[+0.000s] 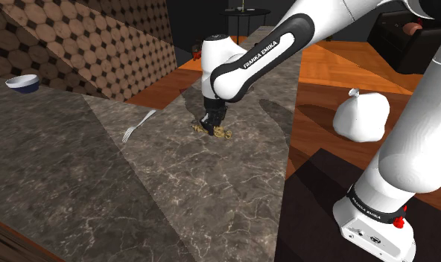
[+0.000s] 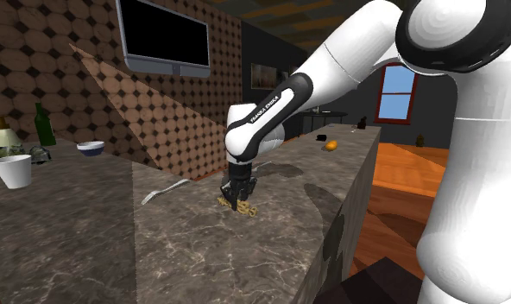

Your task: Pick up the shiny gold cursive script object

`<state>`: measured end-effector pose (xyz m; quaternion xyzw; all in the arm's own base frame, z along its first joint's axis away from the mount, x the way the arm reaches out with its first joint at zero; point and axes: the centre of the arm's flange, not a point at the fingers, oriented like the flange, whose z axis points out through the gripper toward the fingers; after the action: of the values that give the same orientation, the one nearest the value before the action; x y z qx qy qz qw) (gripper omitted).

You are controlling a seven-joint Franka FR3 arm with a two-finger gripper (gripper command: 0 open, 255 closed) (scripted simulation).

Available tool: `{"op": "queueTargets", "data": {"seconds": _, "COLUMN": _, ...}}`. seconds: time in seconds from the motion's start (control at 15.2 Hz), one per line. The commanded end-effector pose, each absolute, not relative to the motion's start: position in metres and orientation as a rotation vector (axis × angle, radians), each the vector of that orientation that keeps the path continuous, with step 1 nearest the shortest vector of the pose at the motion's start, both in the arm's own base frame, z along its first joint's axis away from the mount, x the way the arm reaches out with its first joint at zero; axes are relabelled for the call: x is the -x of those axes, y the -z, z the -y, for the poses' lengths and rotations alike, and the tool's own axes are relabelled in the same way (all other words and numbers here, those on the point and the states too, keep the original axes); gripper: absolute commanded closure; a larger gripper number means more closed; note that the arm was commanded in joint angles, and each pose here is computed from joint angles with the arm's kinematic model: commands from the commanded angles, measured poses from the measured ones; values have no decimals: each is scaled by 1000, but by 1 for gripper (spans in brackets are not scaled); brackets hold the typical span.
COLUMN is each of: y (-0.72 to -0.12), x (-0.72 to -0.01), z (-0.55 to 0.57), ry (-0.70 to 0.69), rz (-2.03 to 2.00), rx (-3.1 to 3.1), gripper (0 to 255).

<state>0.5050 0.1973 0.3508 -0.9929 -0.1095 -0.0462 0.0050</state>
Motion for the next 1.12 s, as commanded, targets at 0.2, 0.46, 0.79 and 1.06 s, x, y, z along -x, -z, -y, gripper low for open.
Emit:
{"op": "queueTargets", "data": {"seconds": 0.2, "y": -350, "x": -505, "z": -197, "ry": 145, "rz": 343, "rx": 3109, "gripper": 255}}
{"op": "queueTargets", "data": {"seconds": 0.46, "y": -350, "x": -506, "z": -197, "ry": 145, "rz": 343, "rx": 3109, "gripper": 255}}
{"op": "queueTargets", "data": {"seconds": 0.79, "y": -376, "x": -506, "z": -197, "ry": 145, "rz": 343, "rx": 3109, "gripper": 255}}
{"op": "queueTargets", "data": {"seconds": 1.06, "y": -397, "x": -506, "z": -197, "ry": 145, "rz": 343, "rx": 3109, "gripper": 255}}
